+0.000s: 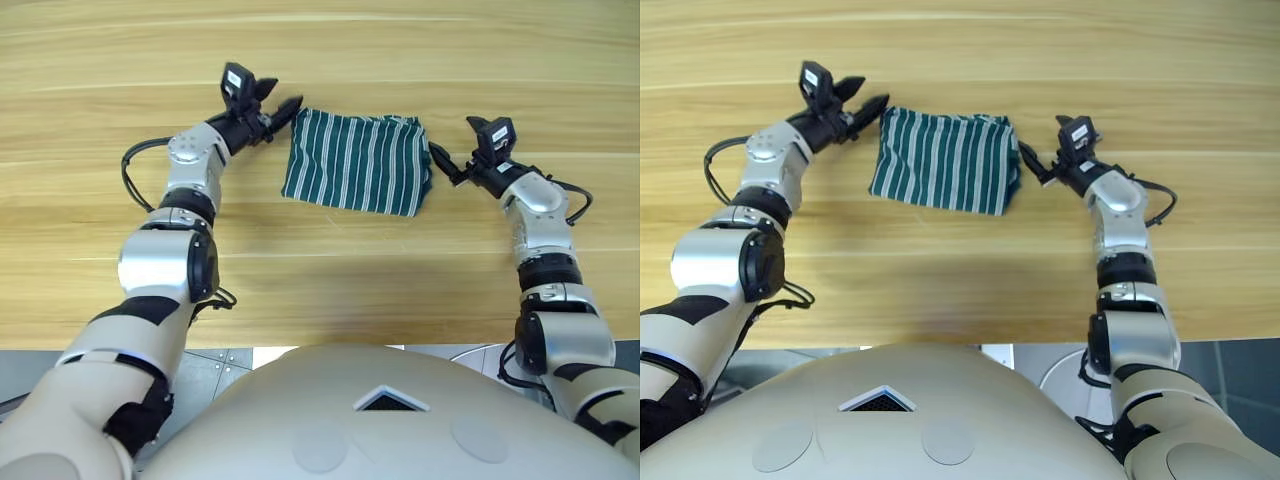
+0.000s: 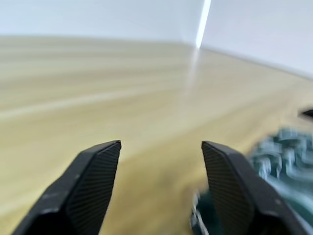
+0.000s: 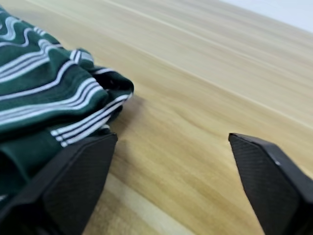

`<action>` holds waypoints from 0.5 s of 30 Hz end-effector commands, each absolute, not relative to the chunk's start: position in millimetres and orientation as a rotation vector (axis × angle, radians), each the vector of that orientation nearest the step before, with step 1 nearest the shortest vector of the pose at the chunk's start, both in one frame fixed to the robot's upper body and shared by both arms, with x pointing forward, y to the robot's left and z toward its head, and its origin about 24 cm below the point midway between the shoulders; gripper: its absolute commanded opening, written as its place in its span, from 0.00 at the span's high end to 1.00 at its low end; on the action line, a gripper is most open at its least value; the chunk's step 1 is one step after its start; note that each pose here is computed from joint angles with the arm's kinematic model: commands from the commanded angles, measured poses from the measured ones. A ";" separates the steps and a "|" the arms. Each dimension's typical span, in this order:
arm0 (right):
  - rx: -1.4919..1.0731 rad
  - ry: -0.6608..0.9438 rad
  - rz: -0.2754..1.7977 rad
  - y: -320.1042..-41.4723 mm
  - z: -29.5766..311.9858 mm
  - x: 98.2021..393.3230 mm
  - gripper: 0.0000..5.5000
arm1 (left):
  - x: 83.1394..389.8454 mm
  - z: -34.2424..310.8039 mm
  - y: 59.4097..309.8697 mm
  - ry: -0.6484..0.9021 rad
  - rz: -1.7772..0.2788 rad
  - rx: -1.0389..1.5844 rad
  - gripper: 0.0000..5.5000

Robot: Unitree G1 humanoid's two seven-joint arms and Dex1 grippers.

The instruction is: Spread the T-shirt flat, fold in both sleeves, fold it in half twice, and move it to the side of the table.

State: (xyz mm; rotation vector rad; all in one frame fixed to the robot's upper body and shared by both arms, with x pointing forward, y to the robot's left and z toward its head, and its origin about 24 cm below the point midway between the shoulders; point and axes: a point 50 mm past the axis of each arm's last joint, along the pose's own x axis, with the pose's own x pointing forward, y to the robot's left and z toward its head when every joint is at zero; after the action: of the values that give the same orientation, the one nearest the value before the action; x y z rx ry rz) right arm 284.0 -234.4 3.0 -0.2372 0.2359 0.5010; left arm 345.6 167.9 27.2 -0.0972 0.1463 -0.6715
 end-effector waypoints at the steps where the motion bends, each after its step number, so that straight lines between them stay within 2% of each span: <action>1: -0.212 0.179 0.508 -232.5 10.8 289.1 0.12 | 357.3 47.6 163.7 0.034 -0.654 -0.262 0.53; 5: -0.182 0.100 0.480 -235.8 21.5 292.6 0.02 | 361.6 59.3 172.0 -0.062 -0.612 -0.409 0.65; 10: -0.172 -0.091 0.379 -245.6 51.8 301.5 0.02 | 337.9 69.5 183.5 -0.358 -0.851 -0.330 0.80; 12: -0.223 -0.157 0.394 -237.9 61.3 302.1 0.08 | 324.8 67.9 184.7 -0.426 -0.957 -0.228 0.87; 15: -0.346 -0.227 0.445 -219.3 72.0 304.7 0.18 | 309.0 61.5 180.9 -0.440 -1.093 -0.081 0.96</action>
State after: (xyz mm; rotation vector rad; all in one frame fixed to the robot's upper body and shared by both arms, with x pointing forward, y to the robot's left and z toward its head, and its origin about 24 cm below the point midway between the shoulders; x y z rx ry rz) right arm 300.5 -231.3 62.8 -0.2823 -0.1788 0.4085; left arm 315.1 184.5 61.5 -0.1720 -0.4323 -1.0144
